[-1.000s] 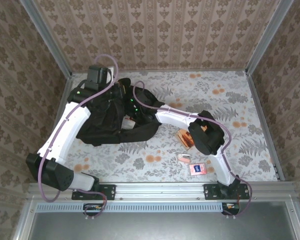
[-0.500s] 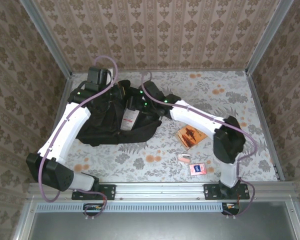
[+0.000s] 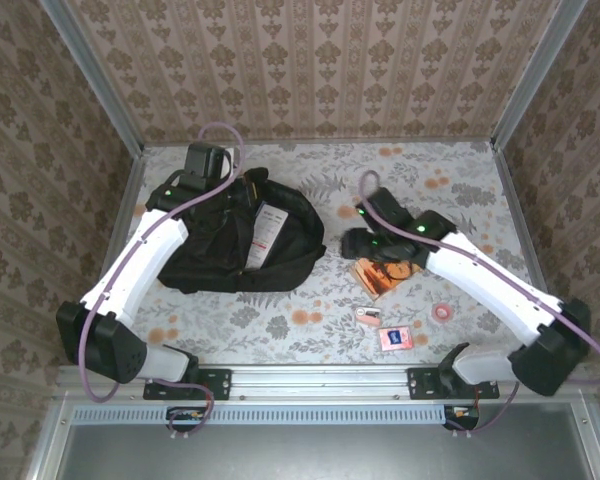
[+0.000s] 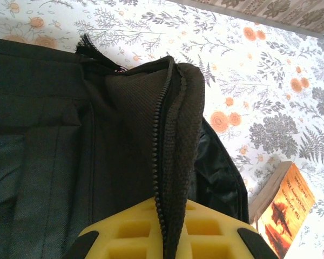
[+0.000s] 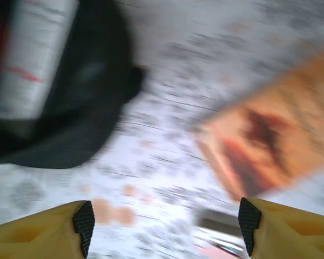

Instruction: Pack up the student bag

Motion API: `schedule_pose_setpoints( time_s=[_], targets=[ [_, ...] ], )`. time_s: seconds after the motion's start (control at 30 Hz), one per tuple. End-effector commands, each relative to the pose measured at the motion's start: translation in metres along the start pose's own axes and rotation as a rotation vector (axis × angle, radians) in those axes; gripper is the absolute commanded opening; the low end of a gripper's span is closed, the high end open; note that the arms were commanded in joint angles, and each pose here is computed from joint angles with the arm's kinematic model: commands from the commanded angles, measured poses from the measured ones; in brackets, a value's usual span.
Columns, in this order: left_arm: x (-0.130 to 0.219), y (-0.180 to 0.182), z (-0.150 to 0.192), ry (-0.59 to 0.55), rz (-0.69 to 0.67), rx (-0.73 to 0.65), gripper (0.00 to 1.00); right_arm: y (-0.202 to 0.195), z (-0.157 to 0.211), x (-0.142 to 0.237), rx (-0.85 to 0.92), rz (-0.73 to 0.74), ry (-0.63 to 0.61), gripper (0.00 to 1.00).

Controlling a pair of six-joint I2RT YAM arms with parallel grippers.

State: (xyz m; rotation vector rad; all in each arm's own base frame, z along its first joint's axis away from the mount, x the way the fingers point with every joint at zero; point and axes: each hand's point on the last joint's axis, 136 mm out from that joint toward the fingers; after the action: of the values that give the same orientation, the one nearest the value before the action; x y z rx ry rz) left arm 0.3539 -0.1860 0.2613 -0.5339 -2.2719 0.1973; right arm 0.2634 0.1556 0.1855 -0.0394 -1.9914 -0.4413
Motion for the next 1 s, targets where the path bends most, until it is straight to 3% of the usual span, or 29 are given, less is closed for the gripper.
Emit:
schedule_pose_setpoints(
  time_s=[0.0,0.1,0.27,0.63,0.97],
  targets=[
    [0.005,-0.013,-0.008,-0.048,0.065,0.021,0.00,-0.095,0.017,0.014,-0.193,0.232,-0.018,0.84],
    [0.003,-0.014,-0.006,-0.034,0.094,0.048,0.00,-0.132,0.029,0.005,-0.391,0.258,-0.007,0.87],
    [0.009,-0.011,-0.006,-0.054,0.084,0.045,0.00,-0.187,0.049,-0.017,-0.639,0.426,0.061,0.92],
    [0.010,-0.007,-0.005,-0.054,0.057,0.029,0.00,-0.205,0.067,-0.071,-0.739,0.476,0.241,1.00],
    [0.007,-0.005,-0.006,-0.047,0.067,0.046,0.00,-0.216,0.080,-0.092,-0.852,0.401,0.237,0.97]
  ],
)
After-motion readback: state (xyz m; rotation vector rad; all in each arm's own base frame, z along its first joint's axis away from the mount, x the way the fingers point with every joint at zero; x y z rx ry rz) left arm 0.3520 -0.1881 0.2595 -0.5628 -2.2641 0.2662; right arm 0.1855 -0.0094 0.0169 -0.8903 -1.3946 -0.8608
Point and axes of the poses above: each hand's point on the last joint's axis, 136 mm out from that joint toward the fingers, its own x axis back along the fingers, its own y axis along the line the jaws close on, z = x × y, and after that the axes turned 10 degrees about -x, right-handed
